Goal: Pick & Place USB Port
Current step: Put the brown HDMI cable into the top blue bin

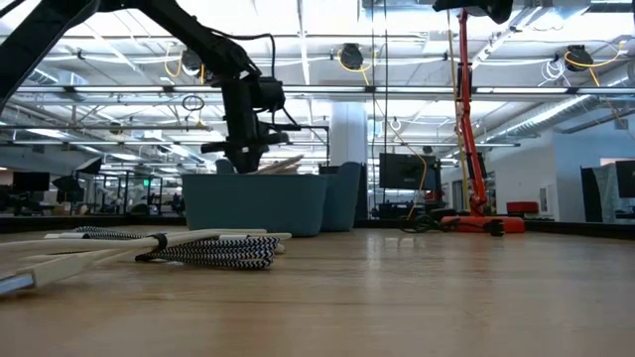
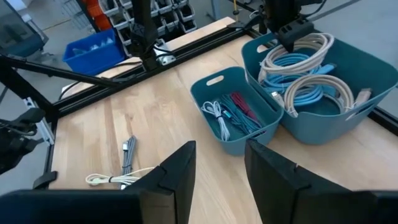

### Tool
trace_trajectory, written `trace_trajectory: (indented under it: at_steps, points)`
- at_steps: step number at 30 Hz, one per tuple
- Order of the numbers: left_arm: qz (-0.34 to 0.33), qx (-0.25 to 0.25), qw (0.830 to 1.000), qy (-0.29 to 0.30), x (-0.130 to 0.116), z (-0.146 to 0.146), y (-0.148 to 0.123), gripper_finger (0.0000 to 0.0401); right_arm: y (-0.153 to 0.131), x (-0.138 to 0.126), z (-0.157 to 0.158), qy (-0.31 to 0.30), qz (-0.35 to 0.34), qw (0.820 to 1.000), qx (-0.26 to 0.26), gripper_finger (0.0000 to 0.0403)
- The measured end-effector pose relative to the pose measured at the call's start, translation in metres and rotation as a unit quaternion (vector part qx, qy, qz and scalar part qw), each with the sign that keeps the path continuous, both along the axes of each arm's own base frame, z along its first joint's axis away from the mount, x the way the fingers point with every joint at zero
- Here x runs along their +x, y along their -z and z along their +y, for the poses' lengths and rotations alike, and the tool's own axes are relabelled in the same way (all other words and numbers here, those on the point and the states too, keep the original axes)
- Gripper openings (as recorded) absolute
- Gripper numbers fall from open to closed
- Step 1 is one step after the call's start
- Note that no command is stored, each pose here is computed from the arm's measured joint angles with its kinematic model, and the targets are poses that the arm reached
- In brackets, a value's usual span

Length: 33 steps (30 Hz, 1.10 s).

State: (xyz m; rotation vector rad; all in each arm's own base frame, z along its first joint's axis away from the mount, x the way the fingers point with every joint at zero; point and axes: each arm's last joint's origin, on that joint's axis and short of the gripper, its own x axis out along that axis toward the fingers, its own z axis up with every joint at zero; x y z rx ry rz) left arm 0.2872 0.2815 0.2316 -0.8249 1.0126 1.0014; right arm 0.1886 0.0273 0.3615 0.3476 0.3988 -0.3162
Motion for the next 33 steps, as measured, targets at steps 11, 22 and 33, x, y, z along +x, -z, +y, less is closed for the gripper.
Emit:
trace_trajectory:
  at_steps: [11,22,33]
  points:
    - [0.060,0.009,0.998,0.025,-0.006,-0.003,0.002,0.0037,-0.001,0.000,-0.002,0.005,-0.003,1.000,-0.001,0.0130]
    - [0.066,0.010,0.997,0.037,-0.005,-0.004,0.002,0.0134,-0.003,0.000,-0.002,0.006,-0.012,1.000,0.000,0.0130]
    - [0.028,-0.028,0.998,0.058,-0.002,-0.018,-0.008,0.0151,-0.003,0.000,-0.002,0.007,-0.013,1.000,0.004,0.0130]
